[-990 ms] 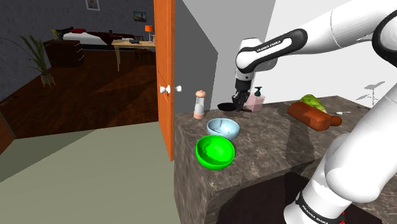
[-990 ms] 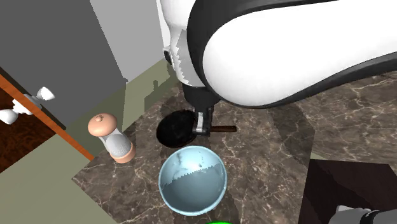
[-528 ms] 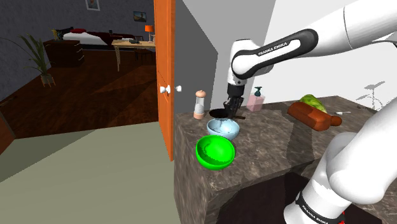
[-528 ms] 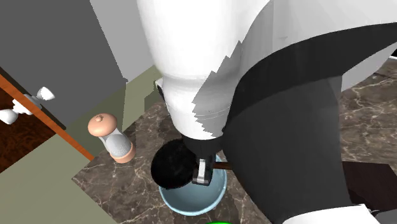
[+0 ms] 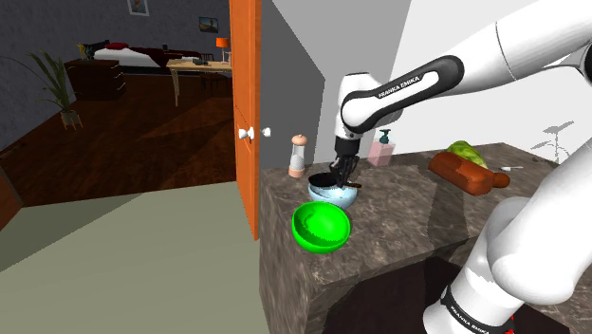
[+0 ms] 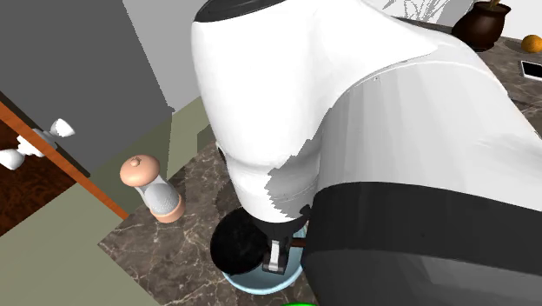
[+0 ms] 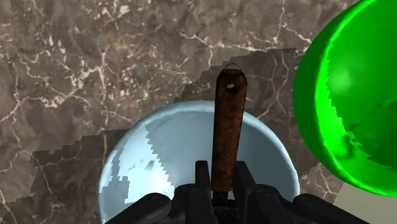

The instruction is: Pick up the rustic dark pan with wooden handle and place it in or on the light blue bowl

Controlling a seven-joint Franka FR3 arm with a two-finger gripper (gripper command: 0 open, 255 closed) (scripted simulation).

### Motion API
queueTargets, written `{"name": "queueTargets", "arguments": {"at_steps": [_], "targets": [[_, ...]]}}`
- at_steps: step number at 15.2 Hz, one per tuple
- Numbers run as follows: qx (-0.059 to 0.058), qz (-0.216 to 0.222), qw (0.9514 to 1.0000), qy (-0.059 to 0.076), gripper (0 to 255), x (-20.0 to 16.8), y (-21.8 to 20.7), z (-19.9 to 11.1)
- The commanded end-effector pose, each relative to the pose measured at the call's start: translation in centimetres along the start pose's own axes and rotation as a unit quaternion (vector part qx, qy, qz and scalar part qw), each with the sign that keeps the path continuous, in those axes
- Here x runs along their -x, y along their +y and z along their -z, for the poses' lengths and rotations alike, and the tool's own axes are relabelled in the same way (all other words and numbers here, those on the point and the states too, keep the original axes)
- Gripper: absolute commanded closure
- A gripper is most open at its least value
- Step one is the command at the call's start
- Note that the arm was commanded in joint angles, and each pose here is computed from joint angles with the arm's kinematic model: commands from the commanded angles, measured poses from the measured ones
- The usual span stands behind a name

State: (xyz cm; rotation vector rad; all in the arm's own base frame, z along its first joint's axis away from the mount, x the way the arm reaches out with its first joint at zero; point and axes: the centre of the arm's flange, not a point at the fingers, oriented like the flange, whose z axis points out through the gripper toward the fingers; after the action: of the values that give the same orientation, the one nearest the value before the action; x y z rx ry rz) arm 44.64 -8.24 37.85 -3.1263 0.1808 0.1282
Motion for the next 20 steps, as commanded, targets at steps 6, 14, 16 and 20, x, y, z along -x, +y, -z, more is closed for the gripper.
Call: {"name": "queueTargets", "arguments": {"at_steps": [6, 14, 16, 20], "targets": [[0.000, 0.000, 1.0000, 0.000, 255, -0.1, 0.0, -3.0], [0.000, 0.000, 1.0000, 0.000, 0, -0.1, 0.0, -3.0], [0.000, 0.000, 1.0000, 0.000, 0, -0.1, 0.0, -3.0], [0.000, 0.000, 1.0000, 0.000, 0, -0.1, 0.0, -0.4]]}}
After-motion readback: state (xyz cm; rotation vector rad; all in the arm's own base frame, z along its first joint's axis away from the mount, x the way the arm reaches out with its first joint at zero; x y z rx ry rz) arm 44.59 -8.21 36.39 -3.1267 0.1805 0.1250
